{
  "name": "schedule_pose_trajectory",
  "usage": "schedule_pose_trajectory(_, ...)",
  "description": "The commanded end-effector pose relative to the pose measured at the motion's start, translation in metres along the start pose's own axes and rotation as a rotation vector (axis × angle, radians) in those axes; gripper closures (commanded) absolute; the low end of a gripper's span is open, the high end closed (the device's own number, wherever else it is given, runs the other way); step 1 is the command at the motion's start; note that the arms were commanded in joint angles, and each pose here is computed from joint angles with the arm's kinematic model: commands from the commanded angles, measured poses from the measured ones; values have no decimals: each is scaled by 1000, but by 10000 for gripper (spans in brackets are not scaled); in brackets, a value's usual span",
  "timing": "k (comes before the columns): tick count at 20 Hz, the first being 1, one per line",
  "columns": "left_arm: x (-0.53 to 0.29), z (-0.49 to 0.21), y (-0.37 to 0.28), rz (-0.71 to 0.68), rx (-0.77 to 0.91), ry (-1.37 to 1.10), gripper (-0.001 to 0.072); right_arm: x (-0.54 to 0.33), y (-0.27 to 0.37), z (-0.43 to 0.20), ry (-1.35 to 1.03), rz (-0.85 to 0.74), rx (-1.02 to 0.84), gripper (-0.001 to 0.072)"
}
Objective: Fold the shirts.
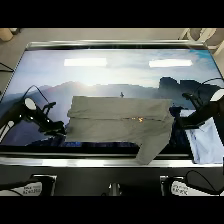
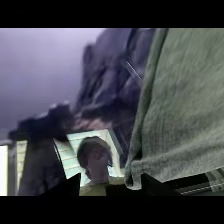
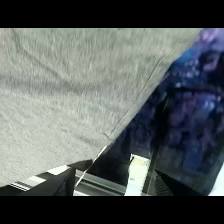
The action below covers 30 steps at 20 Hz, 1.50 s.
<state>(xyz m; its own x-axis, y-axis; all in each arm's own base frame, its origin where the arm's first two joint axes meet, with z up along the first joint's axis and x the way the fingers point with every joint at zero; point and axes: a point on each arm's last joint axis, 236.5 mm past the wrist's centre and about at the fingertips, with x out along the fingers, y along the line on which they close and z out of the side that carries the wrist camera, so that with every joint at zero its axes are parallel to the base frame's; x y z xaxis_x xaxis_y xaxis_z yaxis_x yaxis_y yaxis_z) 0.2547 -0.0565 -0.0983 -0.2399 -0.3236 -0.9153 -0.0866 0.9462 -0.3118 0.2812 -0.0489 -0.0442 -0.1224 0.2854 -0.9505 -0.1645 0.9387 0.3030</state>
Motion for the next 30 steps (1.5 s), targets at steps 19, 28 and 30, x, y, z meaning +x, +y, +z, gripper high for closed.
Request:
schedule_pose_trajectory(19, 33, 2, -39, -67, 4, -92, 681, 96, 63, -44, -112, 204, 178, 228)
schedule_pose_trajectory(28, 16, 15, -45, -65, 109, -152, 682, 77, 66, -34, -144, 201, 87, 691)
schedule_pose_trajectory(30, -19, 35, -56, -69, 154, -254, 682, 39, 63, -9, -210, 173, 31, 691)
